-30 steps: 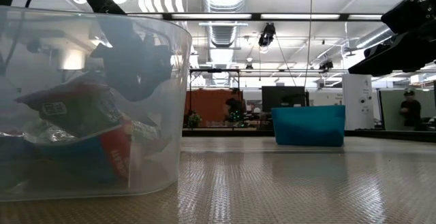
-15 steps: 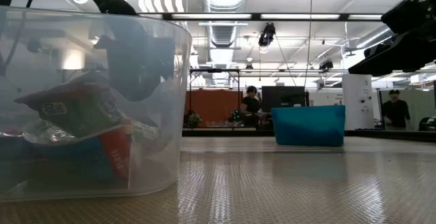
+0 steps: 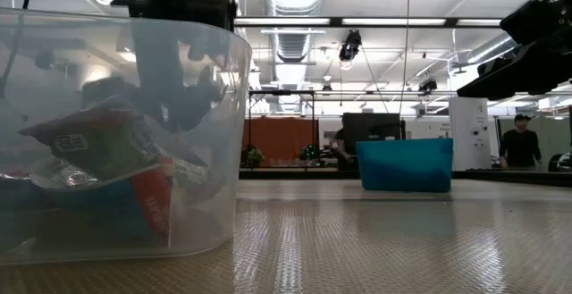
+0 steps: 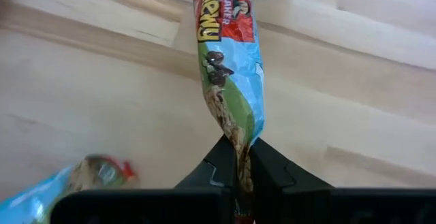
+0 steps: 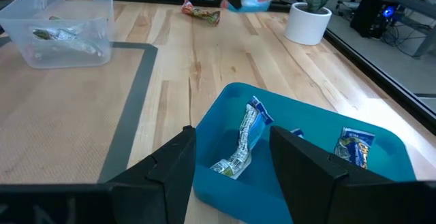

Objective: Pick and place Granola Bars by type
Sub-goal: Put the top red granola bar into the left transparent bin

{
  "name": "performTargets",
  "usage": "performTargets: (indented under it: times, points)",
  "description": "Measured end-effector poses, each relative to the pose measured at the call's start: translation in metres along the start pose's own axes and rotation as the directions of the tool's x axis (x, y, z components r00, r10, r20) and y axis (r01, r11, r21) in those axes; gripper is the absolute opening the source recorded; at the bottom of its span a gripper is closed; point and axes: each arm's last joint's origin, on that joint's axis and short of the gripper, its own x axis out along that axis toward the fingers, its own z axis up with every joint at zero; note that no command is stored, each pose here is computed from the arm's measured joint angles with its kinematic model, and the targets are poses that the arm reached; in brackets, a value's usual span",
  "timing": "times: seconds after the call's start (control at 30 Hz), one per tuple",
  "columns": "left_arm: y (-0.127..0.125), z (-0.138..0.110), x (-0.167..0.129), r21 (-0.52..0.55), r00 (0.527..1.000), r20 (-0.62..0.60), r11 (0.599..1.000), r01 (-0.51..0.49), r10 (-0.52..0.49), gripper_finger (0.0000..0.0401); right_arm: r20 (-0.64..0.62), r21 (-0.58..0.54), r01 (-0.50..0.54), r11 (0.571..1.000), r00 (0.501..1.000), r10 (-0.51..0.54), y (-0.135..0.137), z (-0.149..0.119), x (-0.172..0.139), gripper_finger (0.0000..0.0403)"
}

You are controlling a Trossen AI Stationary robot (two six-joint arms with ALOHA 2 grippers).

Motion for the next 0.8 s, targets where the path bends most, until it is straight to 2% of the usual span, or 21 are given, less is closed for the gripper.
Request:
performTargets:
  times: [0.33,0.6,0.8]
  points:
    - [0.002,-0.010,-0.075,0.079,0.995,-0.070,0.994,0.077,-0.071,0.0000,0.001,0.000,0.000,1.000,1.000,0.000,0.000,0.000,0.000,0.0176]
    - [0.004,-0.026,-0.127,0.036,0.975,-0.155,0.986,0.163,-0.156,0.0000,0.002,0.000,-0.001,1.000,1.000,0.001,0.000,0.000,0.000,0.0176]
    - [0.009,-0.047,-0.149,0.061,0.955,-0.270,0.988,0.145,-0.124,0.0000,0.002,0.000,-0.001,1.000,1.000,0.001,0.000,0.000,0.000,0.0176]
